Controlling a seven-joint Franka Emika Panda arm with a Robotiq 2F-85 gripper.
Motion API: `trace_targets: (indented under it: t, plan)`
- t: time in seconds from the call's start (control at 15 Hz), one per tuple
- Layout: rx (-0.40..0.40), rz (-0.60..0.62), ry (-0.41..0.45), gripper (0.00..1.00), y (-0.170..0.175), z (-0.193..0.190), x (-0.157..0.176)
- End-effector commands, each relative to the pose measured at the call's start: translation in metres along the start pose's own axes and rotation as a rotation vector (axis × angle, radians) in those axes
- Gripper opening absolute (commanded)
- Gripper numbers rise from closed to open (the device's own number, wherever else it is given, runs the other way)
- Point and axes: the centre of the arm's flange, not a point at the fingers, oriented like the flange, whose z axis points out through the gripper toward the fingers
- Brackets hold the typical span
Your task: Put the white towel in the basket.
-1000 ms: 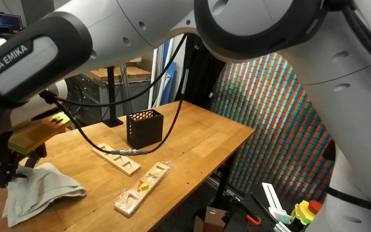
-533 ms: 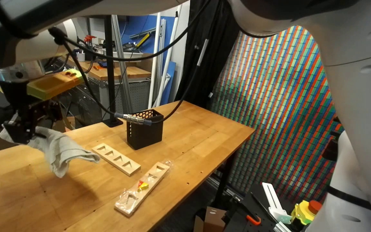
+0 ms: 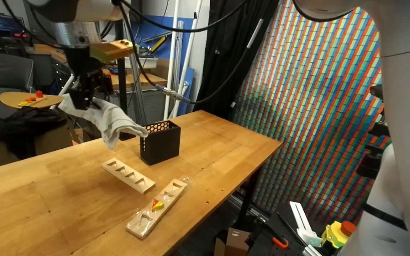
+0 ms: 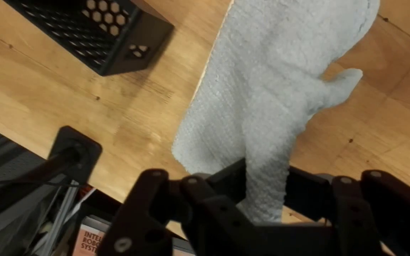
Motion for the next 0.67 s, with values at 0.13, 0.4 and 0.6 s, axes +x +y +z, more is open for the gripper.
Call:
trace_targets:
  t: [0.13,0.4,0.6]
  plan:
    - [-0.005,0.075,-0.044,0.04,0.075,-0.018,-0.06]
    - [-0.016,0.107,-0.047,0.04,0.119,-0.012,-0.079]
    - [-0.012,0.117,-0.05,0.04,0.143,0.0,-0.085]
